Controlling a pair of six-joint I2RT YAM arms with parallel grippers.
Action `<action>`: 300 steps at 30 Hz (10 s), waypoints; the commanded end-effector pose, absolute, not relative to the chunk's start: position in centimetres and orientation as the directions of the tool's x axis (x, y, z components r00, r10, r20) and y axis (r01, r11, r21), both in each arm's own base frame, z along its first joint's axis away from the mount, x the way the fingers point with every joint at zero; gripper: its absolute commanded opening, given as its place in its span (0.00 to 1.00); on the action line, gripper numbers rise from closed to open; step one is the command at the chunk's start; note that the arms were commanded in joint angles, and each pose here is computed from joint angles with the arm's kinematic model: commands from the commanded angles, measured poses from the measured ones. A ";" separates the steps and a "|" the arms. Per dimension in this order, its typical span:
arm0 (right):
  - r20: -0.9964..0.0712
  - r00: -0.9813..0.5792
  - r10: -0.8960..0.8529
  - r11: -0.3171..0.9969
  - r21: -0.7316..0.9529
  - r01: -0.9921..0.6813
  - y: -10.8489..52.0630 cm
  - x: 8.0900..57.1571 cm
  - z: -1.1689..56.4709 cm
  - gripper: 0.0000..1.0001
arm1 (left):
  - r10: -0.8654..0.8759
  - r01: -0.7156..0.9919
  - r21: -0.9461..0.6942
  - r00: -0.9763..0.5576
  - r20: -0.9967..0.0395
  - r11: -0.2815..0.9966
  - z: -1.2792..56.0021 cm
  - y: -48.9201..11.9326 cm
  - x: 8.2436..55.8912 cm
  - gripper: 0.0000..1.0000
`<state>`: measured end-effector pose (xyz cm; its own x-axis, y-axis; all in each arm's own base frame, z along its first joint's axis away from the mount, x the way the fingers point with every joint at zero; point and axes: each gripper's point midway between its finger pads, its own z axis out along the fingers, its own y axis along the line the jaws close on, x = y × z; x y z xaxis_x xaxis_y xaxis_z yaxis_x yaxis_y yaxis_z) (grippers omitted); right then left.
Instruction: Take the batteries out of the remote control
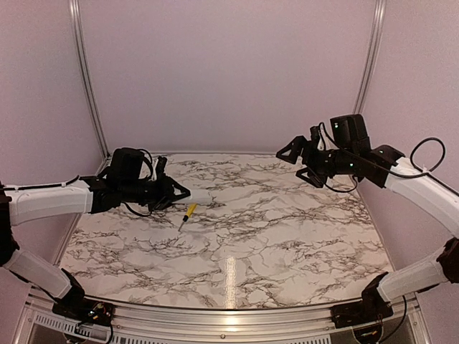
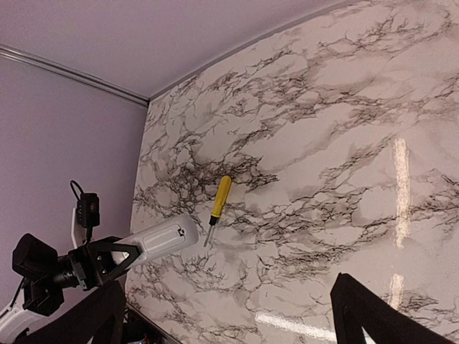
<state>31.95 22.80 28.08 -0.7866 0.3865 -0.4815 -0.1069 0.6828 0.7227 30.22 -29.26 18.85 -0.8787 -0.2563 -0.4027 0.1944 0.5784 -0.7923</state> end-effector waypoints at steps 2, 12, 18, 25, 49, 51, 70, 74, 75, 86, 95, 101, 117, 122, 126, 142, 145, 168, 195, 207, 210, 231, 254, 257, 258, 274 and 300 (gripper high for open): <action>-0.506 -0.792 0.340 0.719 0.683 -0.128 25.9 31.3 29.1 0.98 | -0.248 0.201 -0.851 -0.902 -0.355 0.485 19.3 -31.8 30.7 0.00; -0.500 -0.824 0.266 0.675 0.707 -0.211 31.1 30.0 29.7 0.98 | -0.184 0.255 -0.888 -0.921 -0.344 0.383 21.1 -35.7 29.8 0.00; -0.445 -0.856 0.262 0.645 0.741 -0.188 33.2 29.3 28.6 0.98 | -0.135 0.314 -0.892 -0.918 -0.372 0.325 22.6 -37.9 28.8 0.00; -0.428 -0.868 0.253 0.624 0.757 -0.192 34.7 28.8 28.6 0.98 | -0.102 0.347 -0.890 -0.915 -0.390 0.295 23.2 -39.2 27.6 0.00; -0.390 -0.883 0.260 0.629 0.762 -0.152 35.7 28.6 27.3 0.93 | -0.078 0.368 -0.894 -0.914 -0.398 0.256 24.4 -40.1 27.6 0.00; -0.389 -0.883 0.262 0.629 0.763 -0.149 35.7 28.6 27.3 0.92 | -0.074 0.370 -0.893 -0.914 -0.400 0.255 24.4 -40.2 27.7 0.00; -0.383 -0.885 0.266 0.643 0.754 -0.133 35.5 28.7 26.8 0.89 | -0.062 0.386 -0.890 -0.909 -0.411 0.242 24.9 -40.5 27.8 0.00; -0.382 -0.885 0.266 0.649 0.750 -0.129 35.4 28.7 26.6 0.88 | -0.064 0.395 -0.889 -0.906 -0.419 0.233 25.2 -40.5 27.7 0.00; -0.382 -0.885 0.265 0.650 0.749 -0.129 35.4 28.7 26.5 0.88 | -0.064 0.395 -0.889 -0.906 -0.419 0.232 25.2 -40.5 27.6 0.00; -0.377 -0.891 0.254 0.652 0.747 -0.130 35.3 28.4 26.2 0.84 | -0.067 0.412 -0.888 -0.899 -0.433 0.207 25.9 -40.5 27.5 0.00; -0.374 -0.894 0.247 0.657 0.743 -0.130 35.1 28.1 26.0 0.75 | -0.071 0.423 -0.885 -0.894 -0.443 0.193 26.3 -40.5 27.5 0.00; -0.378 -0.894 0.242 0.657 0.742 -0.135 34.9 27.9 26.1 0.72 | -0.072 0.428 -0.885 -0.892 -0.446 0.182 26.6 -40.6 27.4 0.00; -0.373 -0.891 0.258 0.603 0.783 -0.153 34.6 27.0 27.1 0.71 | -0.054 0.464 -0.878 -0.880 -0.473 0.119 27.9 -40.7 26.7 0.00; -0.361 -0.895 0.264 0.563 0.810 -0.161 34.8 26.6 27.5 0.70 | -0.046 0.481 -0.872 -0.873 -0.486 0.093 28.6 -40.6 26.2 0.00; -0.354 -0.895 0.272 0.545 0.823 -0.161 34.8 26.4 27.8 0.70 | -0.043 0.489 -0.869 -0.869 -0.493 0.078 28.9 -40.6 26.0 0.00; -0.343 -0.892 0.294 0.434 0.879 -0.195 34.4 25.0 29.2 0.71 | -0.007 0.523 -0.852 -0.852 -0.523 0.008 30.2 -40.4 24.8 0.00; -0.349 -0.888 0.300 0.404 0.889 -0.213 34.3 24.7 29.8 0.72 | -0.001 0.534 -0.846 -0.846 -0.534 -0.010 30.6 -40.4 24.5 0.00; -0.344 -0.899 0.272 0.229 0.930 -0.287 34.3 22.7 32.6 0.74 | 0.041 0.571 -0.812 -0.814 -0.579 -0.126 32.4 -40.0 22.5 0.00; -0.393 -0.904 0.171 0.108 0.919 -0.379 35.6 20.9 34.9 0.77 | 0.085 0.587 -0.807 -0.803 -0.590 -0.063 29.7 -40.0 22.4 0.00; -0.409 -0.898 0.160 0.083 0.912 -0.401 35.6 20.4 35.7 0.77 | 0.082 0.590 -0.807 -0.804 -0.589 -0.014 28.6 -40.0 23.0 0.00; -0.431 -0.890 0.149 0.080 0.903 -0.423 35.4 20.1 36.4 0.77 | 0.074 0.591 -0.806 -0.806 -0.588 0.036 27.9 -39.9 23.5 0.00; -0.424 -0.882 0.207 0.584 0.777 -0.237 32.1 24.0 29.9 0.76 | 0.038 0.499 -0.832 -0.862 -0.505 0.244 24.8 -39.9 26.2 0.00; -0.435 -0.885 0.163 0.582 0.767 -0.270 34.3 25.3 28.9 0.76 | 0.051 0.503 -0.838 -0.862 -0.504 0.211 25.3 -40.3 26.0 0.00; -0.432 -0.888 0.159 0.588 0.764 -0.266 34.4 25.3 28.5 0.76 | 0.051 0.506 -0.838 -0.860 -0.507 0.206 25.5 -40.3 26.0 0.00; -0.431 -0.888 0.160 0.590 0.763 -0.265 34.3 25.3 28.5 0.76 | 0.051 0.506 -0.838 -0.860 -0.507 0.206 25.4 -40.3 26.0 0.00; -0.430 -0.890 0.151 0.606 0.751 -0.261 34.3 25.5 27.6 0.76 | 0.062 0.516 -0.836 -0.855 -0.515 0.186 25.7 -40.6 25.9 0.00; -0.417 -0.898 0.138 0.621 0.743 -0.250 33.9 25.1 26.5 0.76 | 0.056 0.512 -0.841 -0.858 -0.511 0.174 25.9 -40.7 26.4 0.00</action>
